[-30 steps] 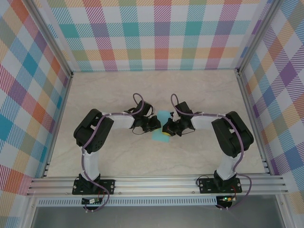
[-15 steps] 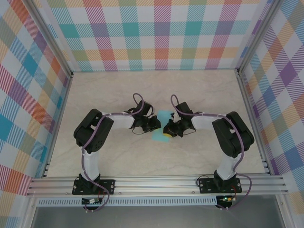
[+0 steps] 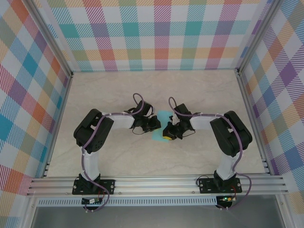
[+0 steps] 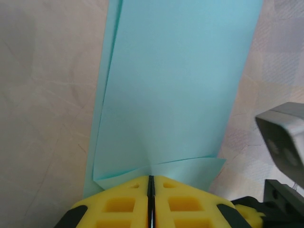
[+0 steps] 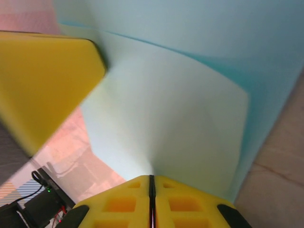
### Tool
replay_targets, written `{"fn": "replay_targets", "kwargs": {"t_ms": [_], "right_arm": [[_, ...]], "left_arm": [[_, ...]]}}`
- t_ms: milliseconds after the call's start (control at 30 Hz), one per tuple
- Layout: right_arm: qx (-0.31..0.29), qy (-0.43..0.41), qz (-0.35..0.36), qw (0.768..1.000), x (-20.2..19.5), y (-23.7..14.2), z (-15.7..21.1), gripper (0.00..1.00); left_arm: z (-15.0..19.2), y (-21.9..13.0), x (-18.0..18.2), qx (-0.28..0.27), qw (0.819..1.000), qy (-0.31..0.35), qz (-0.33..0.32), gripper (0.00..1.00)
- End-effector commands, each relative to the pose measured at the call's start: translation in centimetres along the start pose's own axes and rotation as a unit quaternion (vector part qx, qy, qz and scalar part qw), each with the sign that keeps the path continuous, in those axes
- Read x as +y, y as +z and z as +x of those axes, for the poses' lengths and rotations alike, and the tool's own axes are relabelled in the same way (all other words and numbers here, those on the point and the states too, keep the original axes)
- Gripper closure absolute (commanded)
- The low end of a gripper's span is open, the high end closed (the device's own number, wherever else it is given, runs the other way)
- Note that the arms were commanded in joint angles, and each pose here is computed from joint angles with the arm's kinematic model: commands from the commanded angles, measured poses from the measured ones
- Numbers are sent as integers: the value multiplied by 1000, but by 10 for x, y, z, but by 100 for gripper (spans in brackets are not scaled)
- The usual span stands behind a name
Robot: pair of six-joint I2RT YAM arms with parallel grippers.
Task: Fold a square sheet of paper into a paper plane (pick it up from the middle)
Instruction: Fold the triangle a second time at the center of the table.
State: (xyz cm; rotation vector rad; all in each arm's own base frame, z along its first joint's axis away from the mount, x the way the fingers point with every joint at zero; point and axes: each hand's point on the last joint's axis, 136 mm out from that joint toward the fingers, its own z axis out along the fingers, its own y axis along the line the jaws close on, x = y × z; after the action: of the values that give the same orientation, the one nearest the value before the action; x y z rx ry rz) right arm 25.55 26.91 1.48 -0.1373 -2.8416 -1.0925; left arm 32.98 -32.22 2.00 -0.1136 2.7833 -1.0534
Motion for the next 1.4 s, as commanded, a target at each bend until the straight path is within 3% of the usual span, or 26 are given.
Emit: {"fn": "replay_targets", "kwargs": {"t_ms": [0, 233, 633, 1133, 1367], "right_arm": [[27, 7, 46, 999, -31, 8, 17, 90], [29, -4, 1, 1000, -17, 0, 28, 89], [23, 19, -12, 999, -32, 0, 39, 87], [-3, -3, 47, 999, -42, -19, 39, 87], [-42, -14, 28, 999, -21, -37, 26, 82]], "left_arm": [[17, 11, 37, 20, 998, -23, -58, 90], [17, 12, 39, 19, 998, -23, -61, 90], [18, 12, 40, 21, 998, -23, -61, 91], [18, 12, 39, 22, 998, -23, -59, 90], [17, 10, 32, 22, 998, -20, -48, 90]]}}
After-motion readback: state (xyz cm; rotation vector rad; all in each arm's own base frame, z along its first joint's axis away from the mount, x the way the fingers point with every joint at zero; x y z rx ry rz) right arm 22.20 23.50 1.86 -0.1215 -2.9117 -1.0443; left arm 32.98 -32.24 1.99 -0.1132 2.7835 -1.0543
